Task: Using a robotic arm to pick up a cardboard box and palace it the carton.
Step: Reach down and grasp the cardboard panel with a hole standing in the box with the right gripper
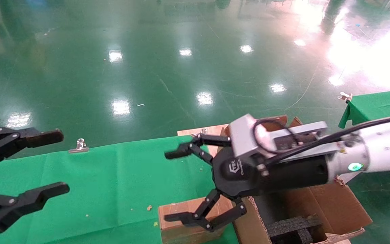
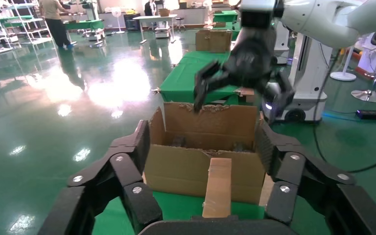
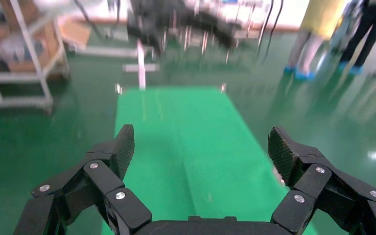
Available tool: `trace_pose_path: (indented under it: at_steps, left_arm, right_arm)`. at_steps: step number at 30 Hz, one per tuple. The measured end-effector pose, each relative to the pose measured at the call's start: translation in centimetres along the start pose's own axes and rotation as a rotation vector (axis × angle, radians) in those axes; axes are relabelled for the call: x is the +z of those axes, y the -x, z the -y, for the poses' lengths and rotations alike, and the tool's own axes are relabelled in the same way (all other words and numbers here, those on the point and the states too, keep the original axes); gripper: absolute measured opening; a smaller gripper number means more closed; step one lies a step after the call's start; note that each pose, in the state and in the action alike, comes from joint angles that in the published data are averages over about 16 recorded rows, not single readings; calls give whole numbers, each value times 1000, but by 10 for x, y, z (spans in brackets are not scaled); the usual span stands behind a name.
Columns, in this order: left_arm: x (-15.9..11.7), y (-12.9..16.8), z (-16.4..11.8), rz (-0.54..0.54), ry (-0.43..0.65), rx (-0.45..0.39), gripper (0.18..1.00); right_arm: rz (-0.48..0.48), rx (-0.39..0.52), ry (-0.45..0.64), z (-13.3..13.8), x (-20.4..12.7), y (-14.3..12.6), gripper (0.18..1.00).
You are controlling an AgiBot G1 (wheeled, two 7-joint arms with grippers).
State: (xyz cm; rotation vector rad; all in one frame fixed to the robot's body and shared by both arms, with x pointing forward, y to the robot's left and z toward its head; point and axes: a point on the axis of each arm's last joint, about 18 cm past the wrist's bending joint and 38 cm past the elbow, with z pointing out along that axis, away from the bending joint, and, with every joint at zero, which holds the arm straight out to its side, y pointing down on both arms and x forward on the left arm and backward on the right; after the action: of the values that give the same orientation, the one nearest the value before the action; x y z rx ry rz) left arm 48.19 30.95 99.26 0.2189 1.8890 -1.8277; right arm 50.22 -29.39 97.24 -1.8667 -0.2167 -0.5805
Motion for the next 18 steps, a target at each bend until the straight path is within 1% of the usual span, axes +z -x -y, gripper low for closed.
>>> trace_pose_path:
  at_steps: [3, 10, 18]
  left_arm:
    - [0, 0, 0, 0, 0, 0, 779]
    - [0, 0, 0, 0, 0, 0, 594]
    - [0, 0, 0, 0, 0, 0, 393]
  right_arm:
    - [14, -2, 101, -10, 7, -8, 1001]
    - [51, -6, 322, -31, 23, -28, 1001]
    - [117, -37, 508, -45, 43, -43, 1001]
